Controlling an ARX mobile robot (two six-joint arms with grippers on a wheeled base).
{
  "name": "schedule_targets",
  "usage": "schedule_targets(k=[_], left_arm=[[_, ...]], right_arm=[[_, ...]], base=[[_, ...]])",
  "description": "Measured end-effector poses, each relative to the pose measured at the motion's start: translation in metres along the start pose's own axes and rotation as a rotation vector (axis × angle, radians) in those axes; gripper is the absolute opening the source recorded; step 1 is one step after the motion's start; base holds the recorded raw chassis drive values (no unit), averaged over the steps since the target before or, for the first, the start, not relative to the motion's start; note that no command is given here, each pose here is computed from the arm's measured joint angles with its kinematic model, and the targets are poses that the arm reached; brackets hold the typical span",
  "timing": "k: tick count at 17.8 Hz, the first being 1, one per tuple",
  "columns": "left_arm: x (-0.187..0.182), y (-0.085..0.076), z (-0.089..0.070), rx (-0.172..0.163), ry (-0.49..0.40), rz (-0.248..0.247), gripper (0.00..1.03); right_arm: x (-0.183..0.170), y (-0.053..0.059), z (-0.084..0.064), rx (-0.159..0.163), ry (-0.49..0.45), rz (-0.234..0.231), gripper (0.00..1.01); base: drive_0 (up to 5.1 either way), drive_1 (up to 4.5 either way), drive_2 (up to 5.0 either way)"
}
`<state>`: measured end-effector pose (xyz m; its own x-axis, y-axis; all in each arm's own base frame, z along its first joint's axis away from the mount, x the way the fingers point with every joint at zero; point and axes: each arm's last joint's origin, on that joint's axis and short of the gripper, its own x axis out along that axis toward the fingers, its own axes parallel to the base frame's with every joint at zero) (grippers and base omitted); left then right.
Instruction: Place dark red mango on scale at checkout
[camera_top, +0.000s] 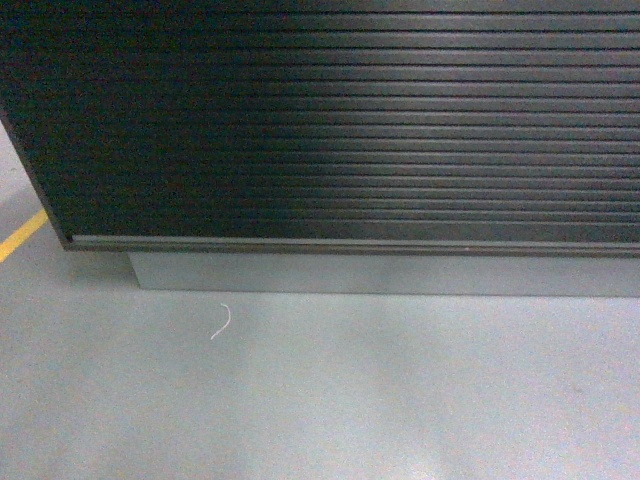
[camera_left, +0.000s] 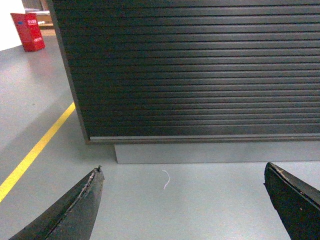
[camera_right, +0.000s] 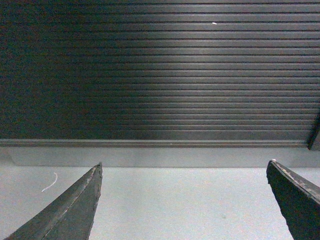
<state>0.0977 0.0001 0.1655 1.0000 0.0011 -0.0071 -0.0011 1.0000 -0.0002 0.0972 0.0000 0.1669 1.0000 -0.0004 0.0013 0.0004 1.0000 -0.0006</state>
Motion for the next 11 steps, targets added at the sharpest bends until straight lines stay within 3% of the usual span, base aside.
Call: schedule_targets(k=[11], left_arm=[[0.0000, 0.0000, 0.0003, 0.000, -0.003, 0.000, 0.98]], right_arm=[[0.0000, 0.0000, 0.0003, 0.000, -0.003, 0.000, 0.98]], base=[[-0.1, 3.49, -3.6]])
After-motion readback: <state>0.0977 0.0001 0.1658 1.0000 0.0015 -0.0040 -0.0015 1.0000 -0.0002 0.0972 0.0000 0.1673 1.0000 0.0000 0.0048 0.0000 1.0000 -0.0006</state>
